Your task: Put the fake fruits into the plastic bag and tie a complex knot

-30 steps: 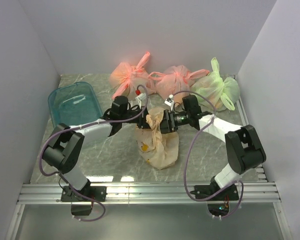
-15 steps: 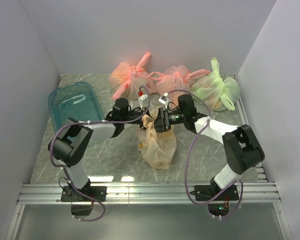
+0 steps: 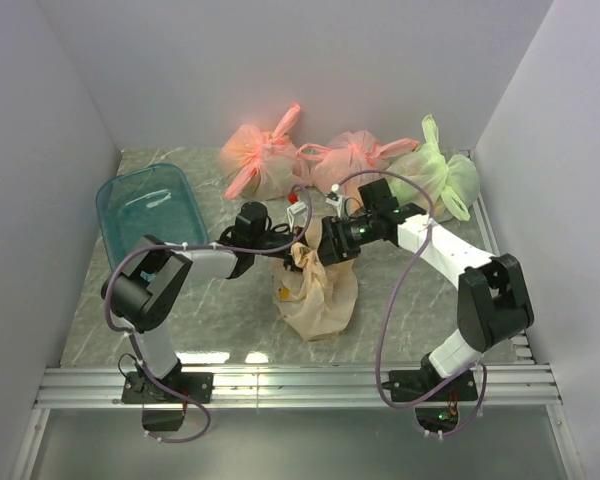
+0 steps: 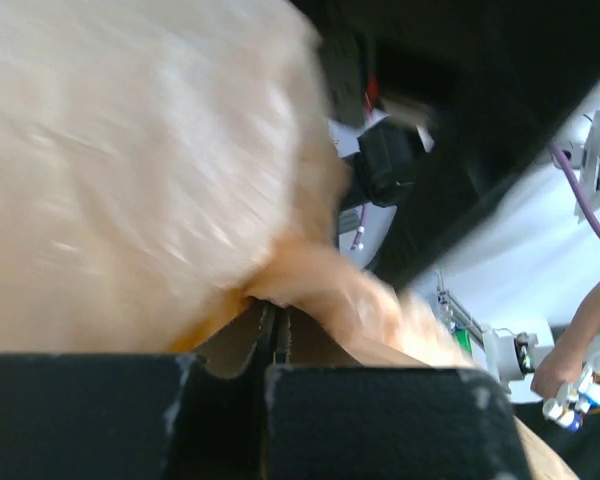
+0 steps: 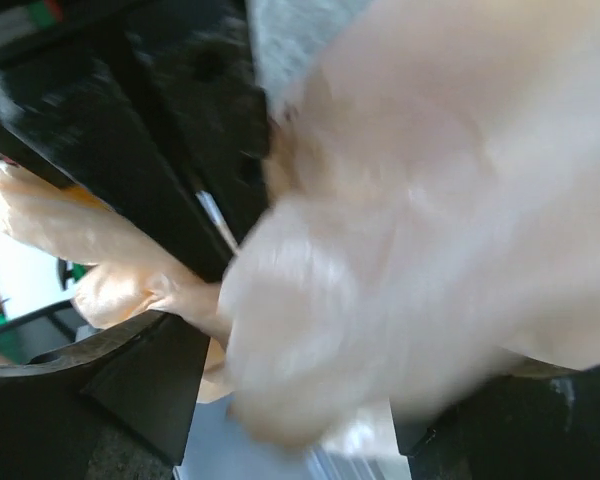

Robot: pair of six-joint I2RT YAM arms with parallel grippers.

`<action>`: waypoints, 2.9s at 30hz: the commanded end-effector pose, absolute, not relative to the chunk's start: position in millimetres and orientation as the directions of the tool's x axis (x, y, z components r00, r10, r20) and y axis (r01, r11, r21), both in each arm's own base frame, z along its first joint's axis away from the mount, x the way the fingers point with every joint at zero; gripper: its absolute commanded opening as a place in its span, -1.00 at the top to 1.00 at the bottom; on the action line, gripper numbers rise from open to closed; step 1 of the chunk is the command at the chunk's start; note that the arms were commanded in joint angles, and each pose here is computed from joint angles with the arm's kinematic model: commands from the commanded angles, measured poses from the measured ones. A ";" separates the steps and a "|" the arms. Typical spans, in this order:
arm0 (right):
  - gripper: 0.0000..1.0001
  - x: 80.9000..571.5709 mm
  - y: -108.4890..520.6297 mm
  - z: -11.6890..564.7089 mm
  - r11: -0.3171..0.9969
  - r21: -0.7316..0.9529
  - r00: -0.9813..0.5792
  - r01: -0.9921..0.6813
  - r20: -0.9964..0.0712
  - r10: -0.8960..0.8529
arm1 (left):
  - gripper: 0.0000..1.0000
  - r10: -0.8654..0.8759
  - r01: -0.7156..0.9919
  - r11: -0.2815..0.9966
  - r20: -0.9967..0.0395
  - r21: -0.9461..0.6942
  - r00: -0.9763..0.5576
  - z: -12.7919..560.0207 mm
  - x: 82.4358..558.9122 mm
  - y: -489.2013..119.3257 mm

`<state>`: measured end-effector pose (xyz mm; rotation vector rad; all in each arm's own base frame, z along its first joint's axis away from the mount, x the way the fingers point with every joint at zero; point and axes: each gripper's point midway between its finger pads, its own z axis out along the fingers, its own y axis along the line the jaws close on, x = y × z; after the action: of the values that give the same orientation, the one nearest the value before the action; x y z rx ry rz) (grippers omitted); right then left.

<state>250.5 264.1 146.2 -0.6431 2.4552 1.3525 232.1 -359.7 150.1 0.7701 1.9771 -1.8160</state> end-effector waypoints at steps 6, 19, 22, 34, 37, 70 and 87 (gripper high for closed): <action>-0.25 251.5 220.7 169.4 0.577 0.633 -0.849 -0.515 -0.469 -0.243 | 0.99 0.184 0.676 -0.121 -0.685 -0.727 -0.705 193.0 204.6 -355.7; -0.07 251.8 201.5 177.9 0.599 0.627 -0.848 -0.498 -0.495 -0.187 | 0.99 0.165 0.689 -0.120 -0.699 -0.715 -0.696 196.2 212.8 -360.8; 0.50 251.9 204.9 181.8 0.568 0.649 -0.844 -0.506 -0.507 -0.172 | 0.99 0.168 0.683 -0.123 -0.693 -0.720 -0.701 197.0 213.1 -361.5; 0.11 255.9 270.9 199.5 0.432 0.726 -0.835 -0.535 -0.531 -0.142 | 0.99 0.134 0.673 -0.154 -0.690 -0.723 -0.711 199.0 216.7 -366.1; 0.03 254.0 286.5 195.4 0.442 0.718 -0.833 -0.537 -0.533 -0.147 | 0.99 0.076 0.661 -0.187 -0.681 -0.727 -0.728 210.5 220.5 -369.2; -0.56 218.9 247.4 186.8 0.427 0.707 -0.825 -0.564 -0.503 -0.257 | 0.99 -0.150 0.576 -0.133 -0.558 -0.807 -0.816 232.5 262.5 -352.8; -0.67 267.8 306.6 205.2 0.351 0.763 -0.834 -0.542 -0.539 -0.117 | 0.99 0.074 0.563 -0.174 -0.581 -0.808 -0.811 200.6 226.4 -364.5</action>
<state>242.9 290.2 163.5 -0.5440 2.4153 1.4695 250.6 -360.7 194.5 0.5069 1.8295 -2.0522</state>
